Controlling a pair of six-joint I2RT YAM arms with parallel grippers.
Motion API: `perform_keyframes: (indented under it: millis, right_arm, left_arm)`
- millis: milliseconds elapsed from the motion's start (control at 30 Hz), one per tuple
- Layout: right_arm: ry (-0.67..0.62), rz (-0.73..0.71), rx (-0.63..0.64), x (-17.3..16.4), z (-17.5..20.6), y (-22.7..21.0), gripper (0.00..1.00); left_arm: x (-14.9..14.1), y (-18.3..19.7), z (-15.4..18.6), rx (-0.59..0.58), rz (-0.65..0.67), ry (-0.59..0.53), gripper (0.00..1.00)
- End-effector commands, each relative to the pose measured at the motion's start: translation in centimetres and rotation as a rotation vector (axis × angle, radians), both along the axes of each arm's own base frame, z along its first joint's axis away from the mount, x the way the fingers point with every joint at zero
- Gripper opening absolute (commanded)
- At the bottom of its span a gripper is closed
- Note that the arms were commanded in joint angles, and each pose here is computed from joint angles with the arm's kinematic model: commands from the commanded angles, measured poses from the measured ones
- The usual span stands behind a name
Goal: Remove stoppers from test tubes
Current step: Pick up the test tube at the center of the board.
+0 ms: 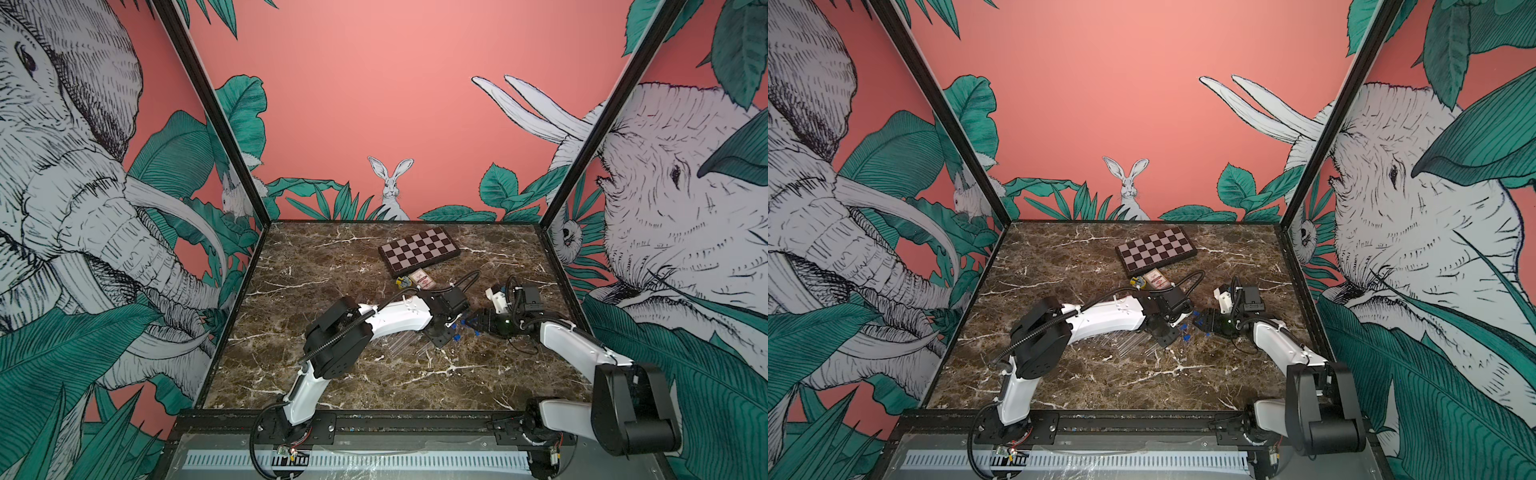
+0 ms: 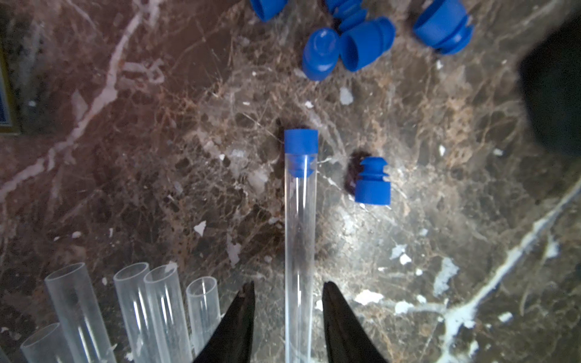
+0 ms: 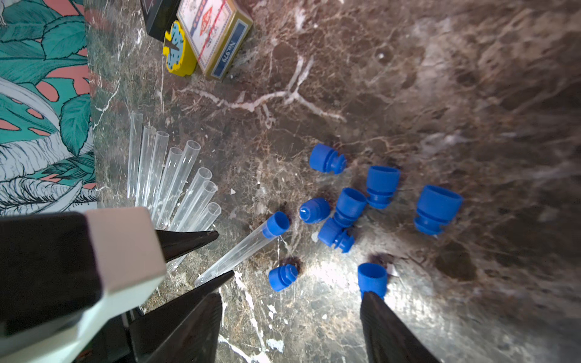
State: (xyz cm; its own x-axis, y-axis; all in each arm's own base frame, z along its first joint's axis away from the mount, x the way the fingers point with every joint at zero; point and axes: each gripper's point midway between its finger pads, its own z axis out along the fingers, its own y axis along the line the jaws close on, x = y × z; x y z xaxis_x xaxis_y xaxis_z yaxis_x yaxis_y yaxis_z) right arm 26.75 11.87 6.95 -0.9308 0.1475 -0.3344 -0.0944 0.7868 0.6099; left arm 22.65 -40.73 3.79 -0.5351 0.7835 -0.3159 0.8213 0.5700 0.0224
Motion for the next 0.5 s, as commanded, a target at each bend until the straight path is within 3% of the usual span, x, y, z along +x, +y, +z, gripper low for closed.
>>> perform_keyframes:
  millis: [0,233,467]
  right_arm:
    - [-0.021,0.007,0.006,-0.1,0.4,-0.2,0.69]
    - [-0.018,-0.012,0.006,-0.1,0.3,-0.9,0.68]
    - [-0.02,-0.024,0.027,0.1,0.4,-1.1,0.66]
  left_arm:
    - [-0.3,-0.1,0.0,0.019,-0.002,0.011,0.38]
    - [-0.3,0.2,-1.1,0.06,0.002,0.015,0.36]
    - [-0.6,0.1,-1.9,0.072,-0.004,0.034,0.28]
